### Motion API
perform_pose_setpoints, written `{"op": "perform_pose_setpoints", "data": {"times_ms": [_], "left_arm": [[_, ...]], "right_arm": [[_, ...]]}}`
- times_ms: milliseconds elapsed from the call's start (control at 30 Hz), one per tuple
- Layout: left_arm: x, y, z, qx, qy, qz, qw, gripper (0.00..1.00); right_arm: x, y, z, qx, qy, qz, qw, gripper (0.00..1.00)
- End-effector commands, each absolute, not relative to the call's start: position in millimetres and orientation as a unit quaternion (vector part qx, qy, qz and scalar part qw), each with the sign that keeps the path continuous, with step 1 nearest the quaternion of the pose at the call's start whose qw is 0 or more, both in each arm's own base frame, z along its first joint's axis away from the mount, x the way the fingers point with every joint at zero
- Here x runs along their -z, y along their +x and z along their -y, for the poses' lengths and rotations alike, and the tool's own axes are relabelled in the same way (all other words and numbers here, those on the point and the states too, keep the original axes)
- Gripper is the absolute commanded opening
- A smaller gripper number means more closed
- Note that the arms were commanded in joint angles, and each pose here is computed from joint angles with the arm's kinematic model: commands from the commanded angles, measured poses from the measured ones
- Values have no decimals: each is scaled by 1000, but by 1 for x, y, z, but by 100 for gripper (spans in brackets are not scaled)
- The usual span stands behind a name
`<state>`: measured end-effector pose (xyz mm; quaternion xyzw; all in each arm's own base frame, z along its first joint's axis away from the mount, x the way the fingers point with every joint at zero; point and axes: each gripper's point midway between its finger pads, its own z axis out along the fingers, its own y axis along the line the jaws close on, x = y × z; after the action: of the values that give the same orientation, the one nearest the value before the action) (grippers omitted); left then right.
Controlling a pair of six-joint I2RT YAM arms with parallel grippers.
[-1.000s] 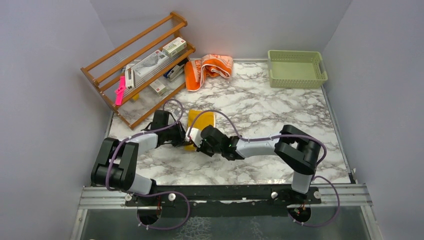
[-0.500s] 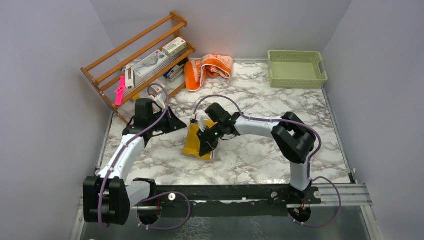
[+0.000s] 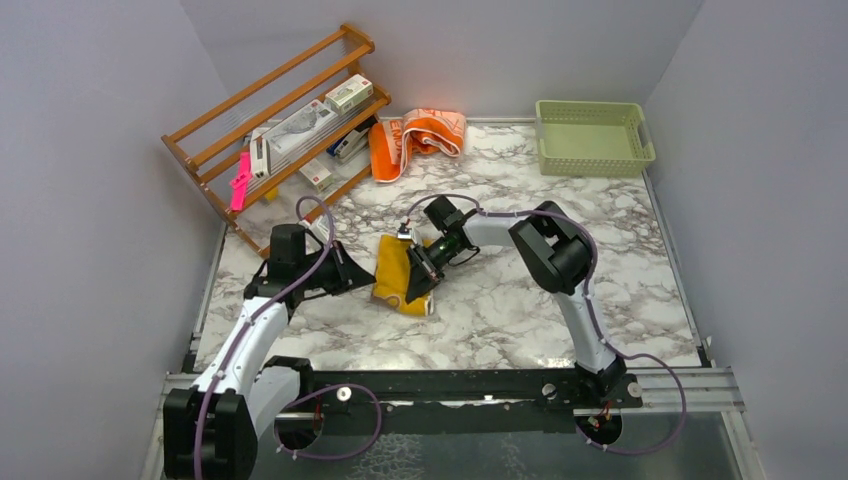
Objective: Roll the towels
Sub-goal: Roll the towel at the center of the board.
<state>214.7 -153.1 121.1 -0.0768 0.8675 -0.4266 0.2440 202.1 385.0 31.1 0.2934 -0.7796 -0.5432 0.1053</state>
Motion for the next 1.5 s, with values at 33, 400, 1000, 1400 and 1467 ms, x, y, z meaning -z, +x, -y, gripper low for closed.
{"op": "perform_pose_setpoints", "data": {"times_ms": [33, 400, 1000, 1400, 1467], "left_arm": [[-116, 212, 162, 439, -83, -864, 232, 3], [-72, 212, 183, 429, -73, -880, 192, 0], [-4, 239, 173, 356, -87, -916, 163, 0], [6, 235, 167, 330, -90, -929, 142, 0], [8, 235, 167, 331, -90, -929, 139, 0]], "right_arm": [[-18, 211, -388, 555, 241, 782, 148, 1], [12, 215, -381, 536, 195, 803, 175, 1], [-25, 263, -370, 395, 320, 858, -79, 32], [-87, 208, -403, 195, 534, 719, -400, 50], [-79, 204, -404, 173, 548, 712, -404, 51]]}}
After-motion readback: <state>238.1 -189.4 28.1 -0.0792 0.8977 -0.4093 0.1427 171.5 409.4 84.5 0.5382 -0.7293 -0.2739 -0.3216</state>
